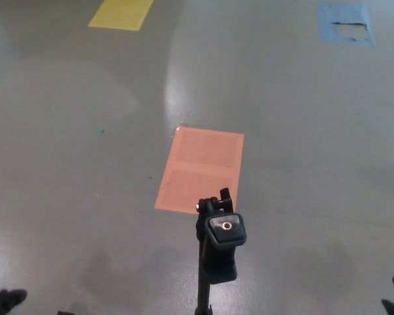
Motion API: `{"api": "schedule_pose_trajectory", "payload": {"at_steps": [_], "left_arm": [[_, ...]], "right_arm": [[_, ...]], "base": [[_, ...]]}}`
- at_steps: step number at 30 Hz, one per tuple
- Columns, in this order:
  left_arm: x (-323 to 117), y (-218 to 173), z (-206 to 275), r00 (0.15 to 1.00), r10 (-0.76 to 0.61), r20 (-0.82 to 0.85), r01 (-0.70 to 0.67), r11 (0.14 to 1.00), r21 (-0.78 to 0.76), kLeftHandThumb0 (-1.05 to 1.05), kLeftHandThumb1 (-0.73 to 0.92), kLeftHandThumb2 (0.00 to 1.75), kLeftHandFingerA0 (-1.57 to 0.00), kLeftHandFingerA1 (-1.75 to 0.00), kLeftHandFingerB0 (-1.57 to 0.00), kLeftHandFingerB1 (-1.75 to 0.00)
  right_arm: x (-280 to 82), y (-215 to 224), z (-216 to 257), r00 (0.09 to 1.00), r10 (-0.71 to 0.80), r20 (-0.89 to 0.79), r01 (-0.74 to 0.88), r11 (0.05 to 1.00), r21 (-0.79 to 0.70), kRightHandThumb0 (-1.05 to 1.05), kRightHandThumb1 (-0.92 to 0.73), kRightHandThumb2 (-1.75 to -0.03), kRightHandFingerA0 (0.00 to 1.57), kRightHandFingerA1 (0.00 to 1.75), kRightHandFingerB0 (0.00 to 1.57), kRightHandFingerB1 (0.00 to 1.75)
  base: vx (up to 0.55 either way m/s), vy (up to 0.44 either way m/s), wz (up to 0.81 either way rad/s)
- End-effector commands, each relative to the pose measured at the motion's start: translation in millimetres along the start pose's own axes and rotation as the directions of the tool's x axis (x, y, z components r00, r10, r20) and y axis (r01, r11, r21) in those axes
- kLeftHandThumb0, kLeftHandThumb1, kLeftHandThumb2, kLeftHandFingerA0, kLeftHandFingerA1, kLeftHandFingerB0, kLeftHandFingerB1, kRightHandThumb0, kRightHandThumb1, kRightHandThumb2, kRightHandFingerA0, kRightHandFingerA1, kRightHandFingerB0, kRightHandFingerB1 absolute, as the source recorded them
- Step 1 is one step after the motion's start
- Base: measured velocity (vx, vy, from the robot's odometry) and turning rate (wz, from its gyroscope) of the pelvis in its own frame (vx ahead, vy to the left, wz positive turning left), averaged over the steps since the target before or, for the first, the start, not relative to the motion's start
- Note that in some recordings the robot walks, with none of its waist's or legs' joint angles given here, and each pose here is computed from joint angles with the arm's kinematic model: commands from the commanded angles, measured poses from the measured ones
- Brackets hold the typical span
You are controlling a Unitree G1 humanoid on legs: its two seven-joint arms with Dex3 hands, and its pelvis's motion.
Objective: The robot uses its left hand to grab the top of a phone stand kept on the floor and rotates it anti-clockwise
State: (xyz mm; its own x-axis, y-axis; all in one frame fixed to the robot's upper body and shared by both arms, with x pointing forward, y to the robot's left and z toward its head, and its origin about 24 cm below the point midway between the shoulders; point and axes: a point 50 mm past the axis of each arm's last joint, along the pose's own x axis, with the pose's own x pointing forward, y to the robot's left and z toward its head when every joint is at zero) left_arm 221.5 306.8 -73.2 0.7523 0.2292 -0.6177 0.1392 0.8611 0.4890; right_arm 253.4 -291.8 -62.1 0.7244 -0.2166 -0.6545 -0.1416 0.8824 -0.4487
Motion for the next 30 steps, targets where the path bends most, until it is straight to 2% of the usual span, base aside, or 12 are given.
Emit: {"api": "schedule_pose_trajectory", "payload": {"at_steps": [1,7,8,9,10,12,15,16,18,20,21,30], "left_arm": [[-2.8,15.1,3.6,0.996,-0.001,0.087,-0.003,0.999,0.045,-0.69,0.45,0.77,-0.23,-0.44,-0.05,-0.36],[-5.3,11.7,31.6,0.949,-0.013,0.315,0.018,1.0,-0.01,-0.69,0.44,0.73,-0.23,-0.4,-0.07,-0.42],[-7.3,11.1,42.5,0.922,-0.014,0.388,0.027,0.999,-0.027,-0.67,0.43,0.69,-0.2,-0.37,-0.09,-0.44],[-10.2,10.7,53.2,0.888,-0.014,0.459,0.037,0.998,-0.042,-0.67,0.43,0.69,-0.2,-0.37,-0.09,-0.44],[-12.7,10.3,58.5,0.867,-0.015,0.498,0.039,0.999,-0.036,-0.66,0.43,0.69,-0.2,-0.37,-0.09,-0.44],[-16.0,9.7,63.7,0.841,-0.02,0.54,0.039,0.999,-0.024,-0.66,0.43,0.69,-0.2,-0.37,-0.09,-0.44],[-44.5,5.1,97.9,0.66,-0.069,0.748,0.017,0.997,0.077,-0.67,0.45,0.73,-0.18,-0.38,-0.04,-0.38],[-53.4,4.6,107.3,0.609,-0.086,0.788,0.016,0.995,0.096,-0.32,0.29,0.87,0.0,-0.47,-0.1,-0.55],[-71.1,2.7,123.0,0.515,-0.121,0.849,0.025,0.992,0.126,-0.31,0.3,0.87,0.0,-0.47,-0.1,-0.55],[-84.9,0.6,133.2,0.449,-0.149,0.881,0.041,0.988,0.146,-0.31,0.3,0.87,0.0,-0.47,-0.1,-0.55],[-96.2,-1.5,140.5,0.4,-0.172,0.9,0.045,0.985,0.168,-0.63,0.43,0.71,-0.14,-0.38,-0.04,-0.36],[-145.5,-12.4,172.5,0.135,-0.281,0.95,-0.053,0.956,0.29,-0.59,0.41,0.69,-0.1,-0.31,-0.06,-0.33]], "right_arm": [[-0.7,-12.0,-1.6,1.0,0.006,0.009,-0.006,1.0,-0.018,-0.47,-0.77,-0.63,0.73,0.48,0.14,0.26],[-0.9,-11.0,-2.0,1.0,-0.009,0.026,0.009,1.0,0.008,-0.45,-0.75,-0.64,0.7,0.49,0.12,0.21],[-0.8,-11.1,-1.0,0.999,-0.013,0.033,0.012,1.0,0.015,-0.52,-0.63,-0.84,0.64,0.6,0.07,0.3],[-0.7,-11.4,-0.1,0.999,-0.017,0.04,0.016,1.0,0.024,-0.52,-0.63,-0.84,0.64,0.6,0.07,0.3],[-0.8,-11.5,0.0,0.999,-0.02,0.042,0.019,1.0,0.025,-0.43,-0.74,-0.64,0.71,0.5,0.12,0.2],[-0.9,-11.5,-0.2,0.999,-0.023,0.043,0.022,0.999,0.023,-0.43,-0.74,-0.64,0.71,0.5,0.12,0.2],[-1.5,-12.1,0.0,0.997,-0.039,0.063,0.038,0.999,0.018,-0.43,-0.77,-0.62,0.73,0.49,0.08,0.25],[-1.3,-12.4,0.8,0.997,-0.043,0.065,0.041,0.999,0.021,-0.42,-0.74,-0.65,0.72,0.51,0.11,0.19],[-1.1,-12.8,1.8,0.997,-0.045,0.067,0.043,0.999,0.026,-0.41,-0.74,-0.65,0.72,0.51,0.11,0.19],[-1.0,-12.9,2.4,0.997,-0.044,0.067,0.042,0.999,0.029,-0.41,-0.74,-0.65,0.72,0.51,0.11,0.19],[-1.3,-13.0,1.4,0.997,-0.04,0.069,0.038,0.999,0.034,-0.42,-0.77,-0.62,0.72,0.51,0.08,0.25],[-1.2,-14.3,0.4,0.997,-0.047,0.053,0.046,0.999,0.029,-0.41,-0.74,-0.65,0.72,0.51,0.11,0.19]], "base": [[0.0,0.0,0.0],[0.0,0.0,0.0],[0.0,0.0,0.0],[0.0,0.0,0.0],[0.0,0.0,0.0],[0.0,0.0,0.0],[0.0,0.0,0.0],[0.0,0.0,0.0],[0.0,0.0,0.0],[0.0,0.0,0.0],[0.0,0.0,0.0],[0.0,0.0,0.0]]}}
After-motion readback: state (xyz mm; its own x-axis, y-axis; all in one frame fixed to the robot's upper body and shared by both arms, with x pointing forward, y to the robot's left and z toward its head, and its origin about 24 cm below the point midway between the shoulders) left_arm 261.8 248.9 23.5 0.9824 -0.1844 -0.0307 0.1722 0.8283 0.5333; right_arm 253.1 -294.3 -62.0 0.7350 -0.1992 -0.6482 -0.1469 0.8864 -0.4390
